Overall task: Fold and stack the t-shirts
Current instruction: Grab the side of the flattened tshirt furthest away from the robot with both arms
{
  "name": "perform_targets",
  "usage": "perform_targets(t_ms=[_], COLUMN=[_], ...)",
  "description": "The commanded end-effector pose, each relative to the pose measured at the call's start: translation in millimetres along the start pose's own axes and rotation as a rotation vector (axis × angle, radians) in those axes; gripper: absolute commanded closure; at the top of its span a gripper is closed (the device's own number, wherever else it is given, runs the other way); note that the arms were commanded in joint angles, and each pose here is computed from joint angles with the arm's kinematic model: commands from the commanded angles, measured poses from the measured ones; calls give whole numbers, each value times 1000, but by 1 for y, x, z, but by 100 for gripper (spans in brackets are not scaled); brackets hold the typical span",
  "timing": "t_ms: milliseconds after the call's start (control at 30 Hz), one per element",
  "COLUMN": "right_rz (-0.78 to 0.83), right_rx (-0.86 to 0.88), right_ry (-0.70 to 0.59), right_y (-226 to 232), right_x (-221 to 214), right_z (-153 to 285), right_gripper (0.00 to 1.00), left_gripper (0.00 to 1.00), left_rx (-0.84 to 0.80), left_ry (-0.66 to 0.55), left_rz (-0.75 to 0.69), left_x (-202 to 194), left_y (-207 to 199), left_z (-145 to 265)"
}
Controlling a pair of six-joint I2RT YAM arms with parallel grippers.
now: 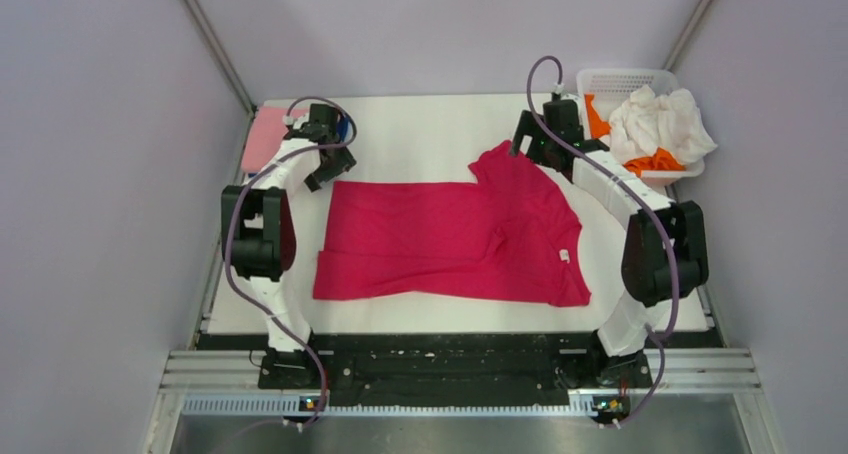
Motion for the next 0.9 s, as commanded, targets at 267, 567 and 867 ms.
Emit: perform_targets(t_ms=[267,567,867], right_rz=[71,76,79], right_rx=[-12,-8,-36], right_ry=[-20,10,14], right_y=[-11,-15,-20], right_x=[23,12,13], right_z=[-34,-36,-37], right_gripper=[1,1,1], left_gripper=[30,42,71], left_rx=[78,126,94], left_ry=[-10,-9,53], left_rz=[-29,-32,-42], left_x=[8,0,-16], left_y=[-13,-4,-2], left_z=[-54,-70,-59])
Point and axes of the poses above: each gripper's point midway between its finger pads, its own z axis back along the fingers, its own y axis along the line the jaws close on, x = y × z, the point moved 2 cm from there along z, back along the fingers, and after that the axes turned 10 degrees about z, right-handed, at the moved point
